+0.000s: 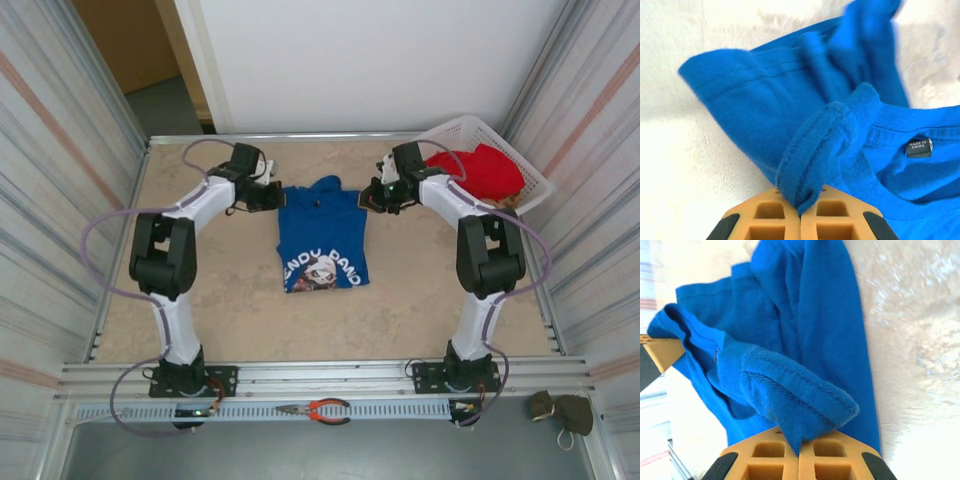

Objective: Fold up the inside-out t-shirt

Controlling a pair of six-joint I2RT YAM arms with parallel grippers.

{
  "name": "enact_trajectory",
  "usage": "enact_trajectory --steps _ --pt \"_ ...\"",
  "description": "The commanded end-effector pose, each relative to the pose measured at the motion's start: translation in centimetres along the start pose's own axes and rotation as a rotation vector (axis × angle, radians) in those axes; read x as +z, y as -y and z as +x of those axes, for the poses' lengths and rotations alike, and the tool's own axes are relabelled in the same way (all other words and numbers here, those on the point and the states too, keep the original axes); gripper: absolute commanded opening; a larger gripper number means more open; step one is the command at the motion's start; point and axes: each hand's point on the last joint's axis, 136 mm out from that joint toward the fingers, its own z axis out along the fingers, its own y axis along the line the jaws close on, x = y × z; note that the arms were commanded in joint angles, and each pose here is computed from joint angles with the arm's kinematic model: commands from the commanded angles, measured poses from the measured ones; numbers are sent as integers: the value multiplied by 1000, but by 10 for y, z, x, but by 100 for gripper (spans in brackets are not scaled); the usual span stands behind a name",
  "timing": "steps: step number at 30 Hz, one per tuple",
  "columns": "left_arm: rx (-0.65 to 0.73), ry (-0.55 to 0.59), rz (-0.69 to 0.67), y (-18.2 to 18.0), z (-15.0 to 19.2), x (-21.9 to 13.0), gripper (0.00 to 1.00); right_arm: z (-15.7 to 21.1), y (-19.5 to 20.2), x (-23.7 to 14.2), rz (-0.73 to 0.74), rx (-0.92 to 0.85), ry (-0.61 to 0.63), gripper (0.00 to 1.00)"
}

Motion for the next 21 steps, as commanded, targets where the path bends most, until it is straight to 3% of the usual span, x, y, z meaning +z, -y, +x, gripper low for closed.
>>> enact_trajectory --steps 1,6,11,12,13,14,17,21 --pt "-9 93 4 2 -21 -23 0 -17 -21 -22 -44 -16 60 0" --pt "-41 160 -28 -11 -42 -31 0 -54 -33 -13 -73 -23 124 0" --pt "-120 130 -52 -47 -59 3 2 -109 -20 53 -126 29 142 0" --pt "-133 126 -67 -54 -61 9 10 -120 -22 63 -144 28 141 12" --pt "-145 137 -74 -60 -65 12 29 -123 -18 75 -145 41 131 33" --pt "-163 122 -74 -67 -61 24 45 -125 -17 80 -153 41 126 45" --pt "-198 117 -76 -76 -60 28 67 -125 -15 79 -129 8 143 62" --pt "-208 153 -149 -88 -59 18 86 -126 -13 72 -92 -42 154 71"
